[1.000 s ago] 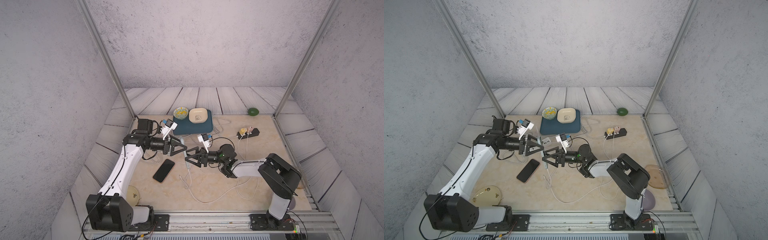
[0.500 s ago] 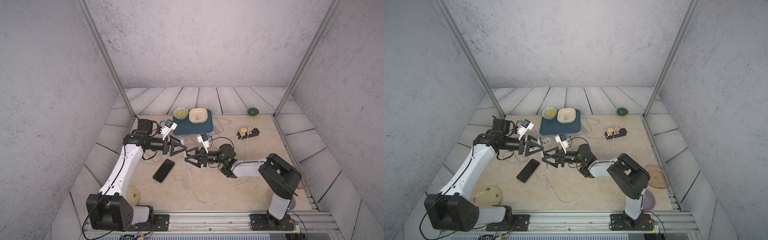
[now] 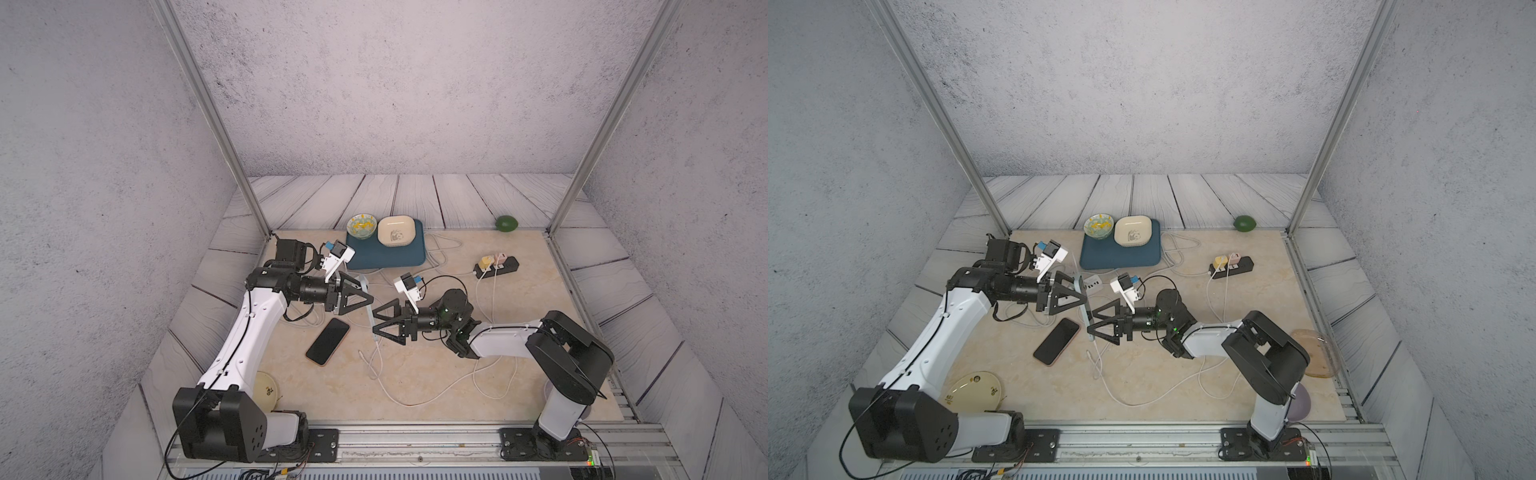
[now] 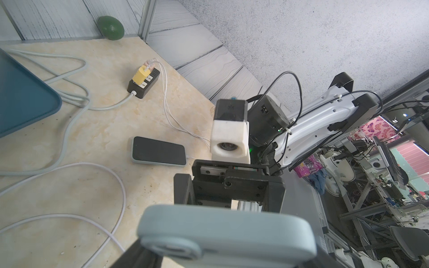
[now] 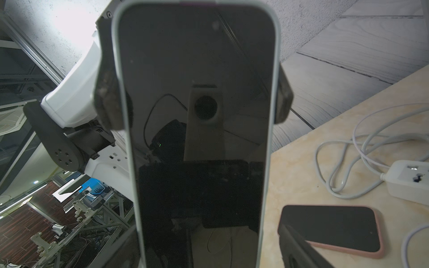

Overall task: Unplug the charging cable from the phone
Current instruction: Pick up the phone at the center of the board, then remove the charging cable from the phone.

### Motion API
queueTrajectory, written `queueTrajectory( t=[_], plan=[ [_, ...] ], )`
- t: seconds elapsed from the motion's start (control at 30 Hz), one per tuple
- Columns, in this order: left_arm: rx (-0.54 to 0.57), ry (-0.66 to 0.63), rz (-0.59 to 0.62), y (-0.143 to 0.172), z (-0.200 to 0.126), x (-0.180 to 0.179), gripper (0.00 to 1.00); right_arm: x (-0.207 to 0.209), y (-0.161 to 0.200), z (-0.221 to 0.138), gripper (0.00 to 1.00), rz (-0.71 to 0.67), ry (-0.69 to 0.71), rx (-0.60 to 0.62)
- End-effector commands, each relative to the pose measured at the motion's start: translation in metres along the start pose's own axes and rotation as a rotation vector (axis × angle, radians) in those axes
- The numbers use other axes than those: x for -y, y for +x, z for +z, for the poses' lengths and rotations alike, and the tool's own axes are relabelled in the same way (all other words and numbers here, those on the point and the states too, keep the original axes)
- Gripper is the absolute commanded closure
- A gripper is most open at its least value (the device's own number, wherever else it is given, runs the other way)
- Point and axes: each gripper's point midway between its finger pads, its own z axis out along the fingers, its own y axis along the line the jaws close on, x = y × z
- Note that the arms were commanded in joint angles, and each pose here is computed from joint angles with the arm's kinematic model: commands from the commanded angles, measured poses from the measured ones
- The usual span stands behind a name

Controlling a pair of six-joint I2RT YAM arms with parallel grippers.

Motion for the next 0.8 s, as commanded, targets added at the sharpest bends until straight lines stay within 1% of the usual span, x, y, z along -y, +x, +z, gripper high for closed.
queueTrajectory(
  t=[0.0,0.23,0.47,0.6,0.77],
  plan=[
    [0.033,0.059,0.013,-0.007,-0.004,0.014,0.70,-0.014,0.002,-0.006,0.08,-0.040,-0.033,-0.013],
    [0.033,0.045,0.012,-0.007,-0.005,0.010,0.70,-0.013,0.020,-0.013,0.12,-0.021,-0.022,-0.046],
    [0.037,0.045,0.012,-0.008,-0.007,0.011,0.70,-0.007,0.042,-0.011,0.20,-0.005,-0.002,-0.094],
    [0.038,0.040,0.012,-0.009,-0.007,0.011,0.70,-0.005,0.052,-0.007,0.26,-0.009,0.011,-0.128],
    [0.035,0.032,0.012,-0.009,-0.008,0.009,0.70,-0.006,0.065,-0.001,0.38,-0.016,0.014,-0.176]
  ],
)
